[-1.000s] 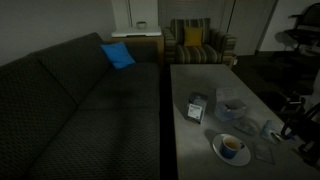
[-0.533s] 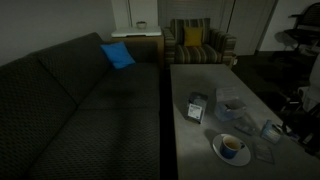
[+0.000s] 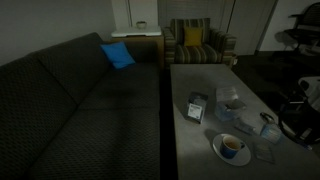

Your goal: Put the spoon in the middle of the mug and the thing at the middle of the table

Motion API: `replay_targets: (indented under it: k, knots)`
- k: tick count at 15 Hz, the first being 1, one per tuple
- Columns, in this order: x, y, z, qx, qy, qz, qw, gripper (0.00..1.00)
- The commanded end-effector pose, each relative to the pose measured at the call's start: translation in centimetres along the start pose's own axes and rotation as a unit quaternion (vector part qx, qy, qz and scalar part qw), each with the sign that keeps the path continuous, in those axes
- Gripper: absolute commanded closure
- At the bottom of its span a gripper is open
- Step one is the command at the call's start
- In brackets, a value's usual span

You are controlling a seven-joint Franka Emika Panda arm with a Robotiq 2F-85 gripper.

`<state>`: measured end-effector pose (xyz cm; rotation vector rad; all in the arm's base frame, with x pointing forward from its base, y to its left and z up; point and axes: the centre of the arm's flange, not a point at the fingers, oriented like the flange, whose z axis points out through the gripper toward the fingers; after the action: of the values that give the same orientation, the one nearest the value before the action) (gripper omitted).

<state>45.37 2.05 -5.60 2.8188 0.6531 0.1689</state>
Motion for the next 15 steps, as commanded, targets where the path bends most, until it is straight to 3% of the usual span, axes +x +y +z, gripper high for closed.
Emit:
replay_targets:
  k: [1,7,8,15]
  knots:
    - [-0.6,0.5,-1.1,0.005,0.053,-0.044,0.9976,0.96]
    - [1.7,1.4,-0.9,-0.003,0.067,-0.073,0.9951,0.96]
    - [3.1,1.0,-1.3,-0.005,0.064,-0.065,0.9958,0.85]
    - [3.0,1.4,-1.2,-0.006,0.063,-0.064,0.9959,0.85]
